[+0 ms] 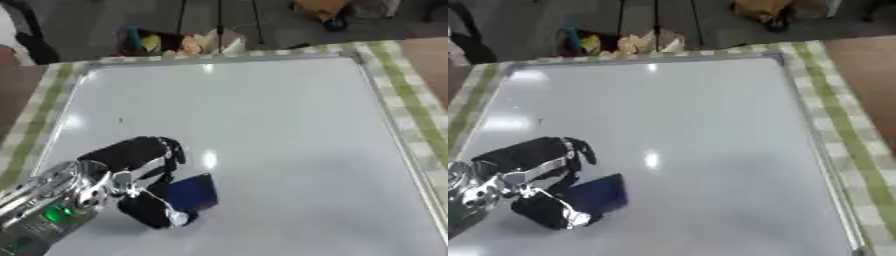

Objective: Wipe the whiteboard clean with a brush.

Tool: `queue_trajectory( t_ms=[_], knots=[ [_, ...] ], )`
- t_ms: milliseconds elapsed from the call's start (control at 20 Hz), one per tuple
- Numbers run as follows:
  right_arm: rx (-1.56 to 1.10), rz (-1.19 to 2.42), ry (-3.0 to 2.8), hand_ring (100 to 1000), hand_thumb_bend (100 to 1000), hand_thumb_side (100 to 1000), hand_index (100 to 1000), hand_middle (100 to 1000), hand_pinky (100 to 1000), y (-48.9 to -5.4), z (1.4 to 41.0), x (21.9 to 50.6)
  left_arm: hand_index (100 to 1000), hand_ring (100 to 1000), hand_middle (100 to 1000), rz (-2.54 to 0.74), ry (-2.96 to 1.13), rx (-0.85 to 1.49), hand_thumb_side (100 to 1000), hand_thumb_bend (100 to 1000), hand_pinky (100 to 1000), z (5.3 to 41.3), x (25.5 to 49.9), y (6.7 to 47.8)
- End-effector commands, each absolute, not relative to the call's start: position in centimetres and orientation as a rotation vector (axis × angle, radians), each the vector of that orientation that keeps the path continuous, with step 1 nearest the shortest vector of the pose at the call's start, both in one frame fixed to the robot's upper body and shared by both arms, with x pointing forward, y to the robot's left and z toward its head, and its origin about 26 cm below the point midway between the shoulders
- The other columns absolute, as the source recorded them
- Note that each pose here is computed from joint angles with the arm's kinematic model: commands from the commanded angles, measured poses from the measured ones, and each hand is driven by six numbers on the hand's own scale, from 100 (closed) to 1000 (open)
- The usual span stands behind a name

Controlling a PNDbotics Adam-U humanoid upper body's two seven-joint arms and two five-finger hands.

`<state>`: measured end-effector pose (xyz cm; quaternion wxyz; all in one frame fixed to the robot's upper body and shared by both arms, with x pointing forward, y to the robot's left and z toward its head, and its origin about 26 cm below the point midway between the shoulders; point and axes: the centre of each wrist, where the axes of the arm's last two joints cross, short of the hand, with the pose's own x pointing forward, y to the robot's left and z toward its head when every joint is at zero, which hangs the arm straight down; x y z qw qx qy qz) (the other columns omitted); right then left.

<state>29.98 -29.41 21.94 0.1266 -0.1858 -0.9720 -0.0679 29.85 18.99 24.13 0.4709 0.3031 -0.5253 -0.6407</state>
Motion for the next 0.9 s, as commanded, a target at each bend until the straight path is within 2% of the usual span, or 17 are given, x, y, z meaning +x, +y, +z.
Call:
queue_trajectory(
  t_ms=[50,200,450,900],
  knots=[
    [-0.534,-0.192,-2.854,579,100,766,687,522,632,-29.4,22.6,29.7,123,721,764,-1.535,-1.200,0.717,386,442,587,24.5,29.8,19.0],
    [-0.532,-0.193,-2.855,579,100,765,687,522,632,-29.4,22.6,29.7,119,710,755,-1.526,-1.192,0.714,388,405,575,24.2,30.0,18.9],
    [-0.531,-0.195,-2.853,578,100,765,687,521,633,-29.4,22.6,29.8,116,704,746,-1.513,-1.185,0.710,402,396,568,23.9,30.4,19.0],
    [-0.526,-0.196,-2.854,578,100,766,688,521,634,-29.3,22.5,29.8,126,722,776,-1.486,-1.130,0.690,400,416,566,22.4,31.6,19.3]
  ],
)
